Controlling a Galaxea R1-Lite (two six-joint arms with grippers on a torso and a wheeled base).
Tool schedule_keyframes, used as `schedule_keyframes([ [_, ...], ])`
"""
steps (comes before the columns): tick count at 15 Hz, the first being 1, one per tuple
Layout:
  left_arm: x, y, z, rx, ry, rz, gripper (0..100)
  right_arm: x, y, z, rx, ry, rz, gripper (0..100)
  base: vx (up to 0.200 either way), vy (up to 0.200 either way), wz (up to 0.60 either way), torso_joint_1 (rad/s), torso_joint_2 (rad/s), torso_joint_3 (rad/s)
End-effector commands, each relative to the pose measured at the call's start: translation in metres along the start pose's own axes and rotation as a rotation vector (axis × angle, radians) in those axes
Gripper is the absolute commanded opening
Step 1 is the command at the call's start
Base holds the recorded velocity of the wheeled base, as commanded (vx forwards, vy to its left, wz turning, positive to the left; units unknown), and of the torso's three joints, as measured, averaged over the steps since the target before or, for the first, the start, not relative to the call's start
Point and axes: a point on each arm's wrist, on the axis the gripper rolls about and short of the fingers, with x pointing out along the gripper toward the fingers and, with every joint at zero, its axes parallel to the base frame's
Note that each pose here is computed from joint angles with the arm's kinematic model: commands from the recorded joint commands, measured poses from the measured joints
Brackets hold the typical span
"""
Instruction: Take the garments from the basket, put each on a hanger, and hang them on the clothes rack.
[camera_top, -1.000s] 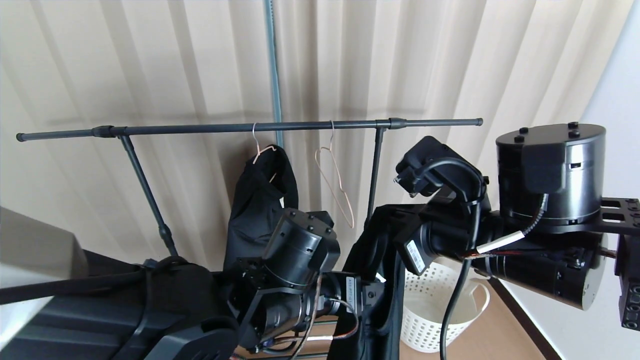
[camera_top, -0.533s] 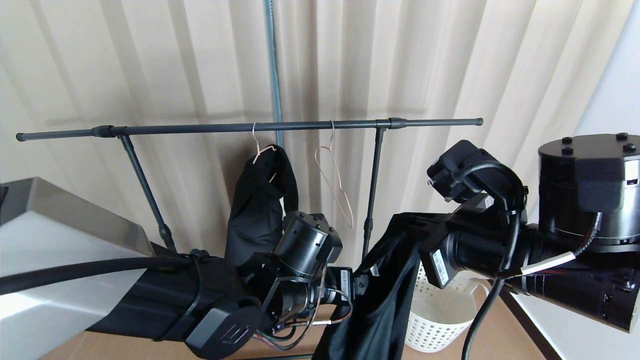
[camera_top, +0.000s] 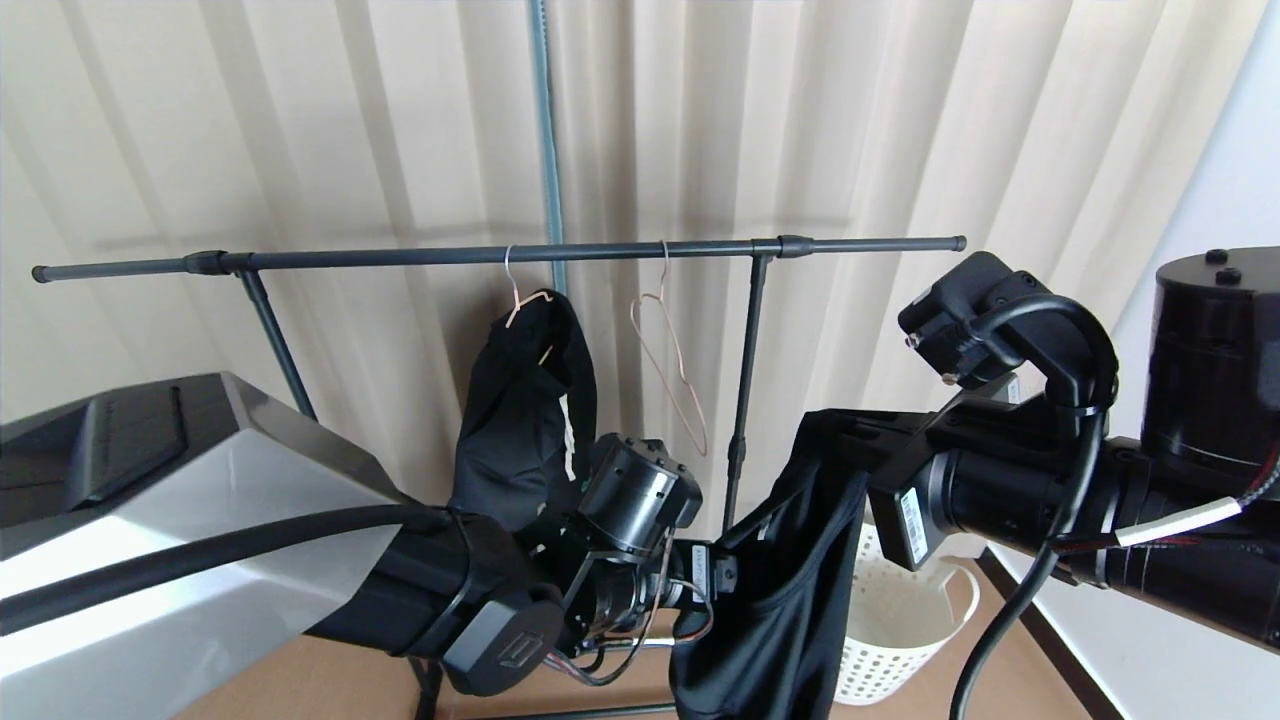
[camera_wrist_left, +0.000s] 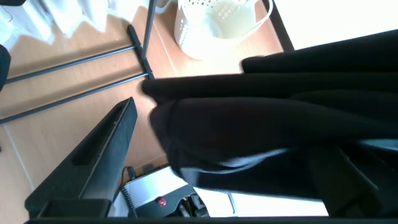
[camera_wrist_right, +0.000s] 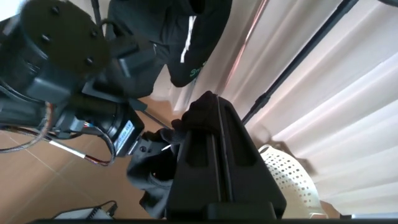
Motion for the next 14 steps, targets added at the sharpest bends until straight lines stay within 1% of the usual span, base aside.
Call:
schedule_keyframes([
  [1,0.006,0.000,-0.003,0.005,0.010,0.005,100,-0.007,-0.002,0.003,0.005,-0.022,-0.001,0,0.000,0.000,0.00,0.000,0.00,0.000],
  [3,0.010,-0.001,-0.004,0.011,0.011,0.009,100,-0.007,-0.002,0.002,0.004,-0.019,-0.004,0,0.000,0.000,0.00,0.000,0.00,0.000],
  [5,0.009,-0.001,-0.006,0.016,0.002,0.044,100,-0.006,-0.004,0.001,0.005,-0.014,-0.015,0,0.000,0.000,0.00,0.000,0.00,0.000],
  [6,0.007,0.001,-0.008,0.017,-0.004,0.069,100,-0.005,-0.009,0.001,0.012,-0.012,-0.032,0,0.000,0.000,0.00,0.000,0.00,0.000],
  [9,-0.008,0.003,-0.010,0.028,-0.005,0.073,100,-0.004,-0.018,0.001,0.023,-0.008,-0.067,0,0.000,0.000,0.00,0.000,0.00,0.000],
  [12,-0.024,-0.001,-0.012,0.040,-0.013,0.056,100,-0.002,-0.030,0.000,0.038,-0.004,-0.113,0,0.000,0.000,0.00,0.000,0.00,0.000],
  [14,-0.032,-0.003,-0.013,0.051,-0.017,0.055,100,-0.001,-0.035,0.000,0.045,0.000,-0.131,0,0.000,0.000,0.00,0.000,0.00,0.000],
])
